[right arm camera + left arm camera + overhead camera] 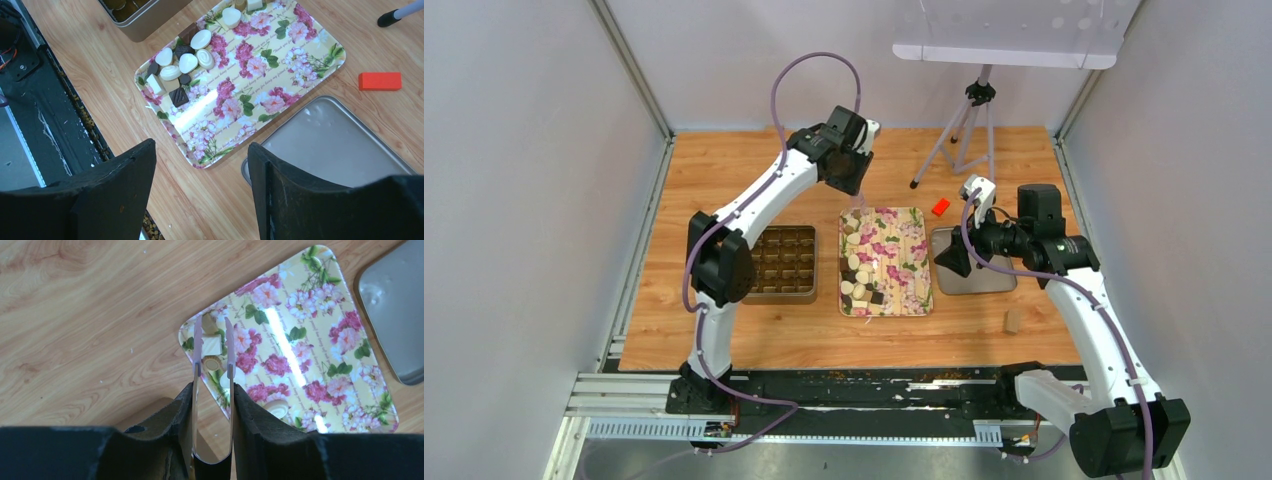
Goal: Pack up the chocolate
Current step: Pick up the fake chocolate from the plate.
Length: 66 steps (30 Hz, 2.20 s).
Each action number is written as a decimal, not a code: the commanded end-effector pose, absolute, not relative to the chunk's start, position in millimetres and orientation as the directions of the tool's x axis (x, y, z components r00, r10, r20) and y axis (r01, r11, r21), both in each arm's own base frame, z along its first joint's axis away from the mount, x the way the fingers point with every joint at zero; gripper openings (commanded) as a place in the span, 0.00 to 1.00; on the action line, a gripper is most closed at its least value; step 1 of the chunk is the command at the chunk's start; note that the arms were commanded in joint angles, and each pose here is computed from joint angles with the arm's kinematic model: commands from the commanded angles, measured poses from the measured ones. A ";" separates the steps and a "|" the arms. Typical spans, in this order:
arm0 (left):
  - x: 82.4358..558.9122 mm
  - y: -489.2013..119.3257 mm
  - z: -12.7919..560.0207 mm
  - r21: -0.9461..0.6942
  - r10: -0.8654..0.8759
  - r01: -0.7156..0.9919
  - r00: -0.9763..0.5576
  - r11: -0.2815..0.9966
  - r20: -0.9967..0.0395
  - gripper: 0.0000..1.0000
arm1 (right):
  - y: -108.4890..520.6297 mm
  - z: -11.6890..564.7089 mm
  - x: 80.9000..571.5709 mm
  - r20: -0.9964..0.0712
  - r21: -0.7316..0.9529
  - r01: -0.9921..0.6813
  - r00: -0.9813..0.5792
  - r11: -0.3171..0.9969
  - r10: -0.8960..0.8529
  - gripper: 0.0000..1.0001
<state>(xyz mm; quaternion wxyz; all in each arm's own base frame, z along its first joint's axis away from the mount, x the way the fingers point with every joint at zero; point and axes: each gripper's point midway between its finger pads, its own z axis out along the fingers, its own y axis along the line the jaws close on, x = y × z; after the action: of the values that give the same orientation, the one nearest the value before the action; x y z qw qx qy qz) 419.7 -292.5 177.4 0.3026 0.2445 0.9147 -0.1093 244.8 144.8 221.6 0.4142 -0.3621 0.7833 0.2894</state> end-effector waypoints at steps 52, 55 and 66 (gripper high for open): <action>426.5 -308.1 165.7 -0.110 0.299 0.456 -0.728 0.883 -0.617 0.08 | 147.2 219.6 232.2 -0.874 0.169 -0.812 -0.386 0.559 -0.296 0.65; 419.7 -311.0 183.9 -0.140 0.292 0.480 -0.712 0.866 -0.638 0.04 | 147.8 219.7 232.5 -0.876 0.170 -0.813 -0.384 0.557 -0.293 0.65; 385.0 -299.9 228.8 -0.141 0.349 0.591 -0.634 0.794 -0.691 0.00 | 149.2 215.6 233.0 -0.876 0.179 -0.814 -0.387 0.552 -0.287 0.65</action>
<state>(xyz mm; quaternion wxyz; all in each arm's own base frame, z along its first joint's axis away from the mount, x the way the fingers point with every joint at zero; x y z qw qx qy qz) 399.5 -300.6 174.3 0.2869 0.2295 0.9177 -0.1508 230.5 145.5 207.3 0.4032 -0.3517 0.7887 0.3029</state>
